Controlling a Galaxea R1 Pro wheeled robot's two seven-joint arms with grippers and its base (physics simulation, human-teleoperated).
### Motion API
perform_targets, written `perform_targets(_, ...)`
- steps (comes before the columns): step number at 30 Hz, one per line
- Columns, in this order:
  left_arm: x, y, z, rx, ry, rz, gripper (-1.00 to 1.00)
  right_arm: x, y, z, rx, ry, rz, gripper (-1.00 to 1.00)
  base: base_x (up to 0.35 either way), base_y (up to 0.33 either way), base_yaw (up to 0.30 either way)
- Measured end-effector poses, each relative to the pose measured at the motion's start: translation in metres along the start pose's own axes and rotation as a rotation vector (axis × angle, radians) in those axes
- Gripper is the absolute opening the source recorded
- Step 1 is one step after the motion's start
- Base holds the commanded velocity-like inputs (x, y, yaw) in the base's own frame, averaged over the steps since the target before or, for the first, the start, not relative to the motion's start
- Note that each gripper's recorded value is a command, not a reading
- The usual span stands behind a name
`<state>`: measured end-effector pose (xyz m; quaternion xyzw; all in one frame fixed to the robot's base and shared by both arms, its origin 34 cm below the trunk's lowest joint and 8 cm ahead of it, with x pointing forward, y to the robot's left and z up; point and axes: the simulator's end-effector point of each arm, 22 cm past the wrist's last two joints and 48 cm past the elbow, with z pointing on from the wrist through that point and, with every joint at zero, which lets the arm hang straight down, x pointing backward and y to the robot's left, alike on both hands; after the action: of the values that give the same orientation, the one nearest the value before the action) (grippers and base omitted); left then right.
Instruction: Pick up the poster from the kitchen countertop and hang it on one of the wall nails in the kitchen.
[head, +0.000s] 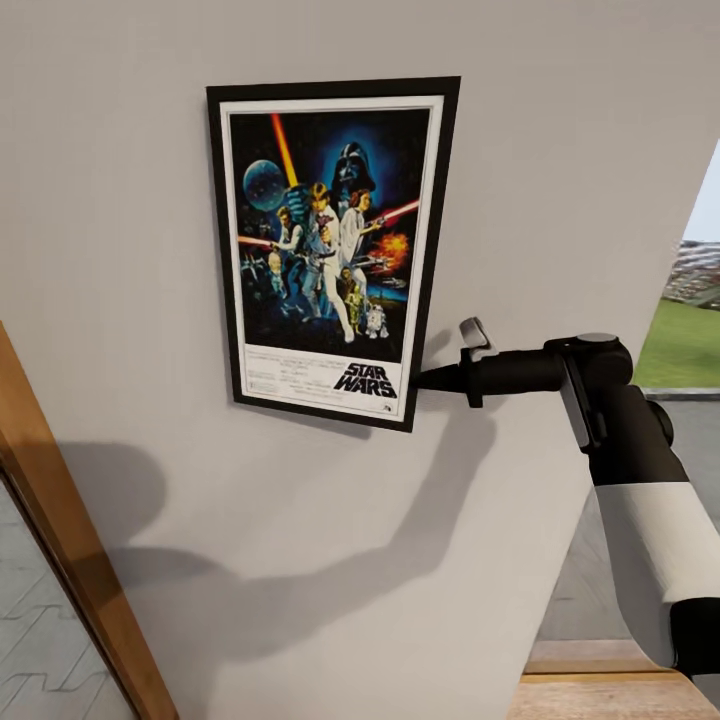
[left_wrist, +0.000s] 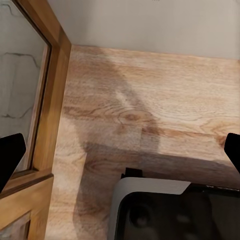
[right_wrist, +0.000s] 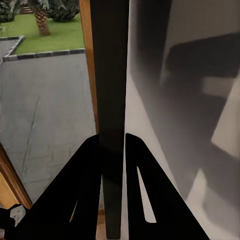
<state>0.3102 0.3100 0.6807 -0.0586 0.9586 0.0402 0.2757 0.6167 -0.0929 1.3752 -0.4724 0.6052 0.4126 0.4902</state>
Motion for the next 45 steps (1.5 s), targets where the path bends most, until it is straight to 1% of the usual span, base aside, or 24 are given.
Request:
perform_targets(15, 0.000, 0.000, 0.000, 0.000, 0.000, 0.000, 1.00, -0.002, 0.005, 0.003, -0.005, 0.008, -0.018, -1.00, 0.000, 0.000, 0.000)
perform_targets(20, 0.000, 0.000, 0.000, 0.000, 0.000, 0.000, 1.00, -0.005, 0.009, 0.003, -0.007, 0.008, -0.037, -1.00, 0.000, 0.000, 0.000)
perform_targets(24, 0.000, 0.000, 0.000, 0.000, 0.000, 0.000, 1.00, -0.006, 0.010, 0.003, -0.007, 0.009, -0.042, -1.00, 0.000, 0.000, 0.000)
perform_targets(45, 0.000, 0.000, 0.000, 0.000, 0.000, -0.001, 1.00, -0.003, 0.011, 0.003, -0.012, 0.011, -0.038, -1.00, 0.000, 0.000, 0.000)
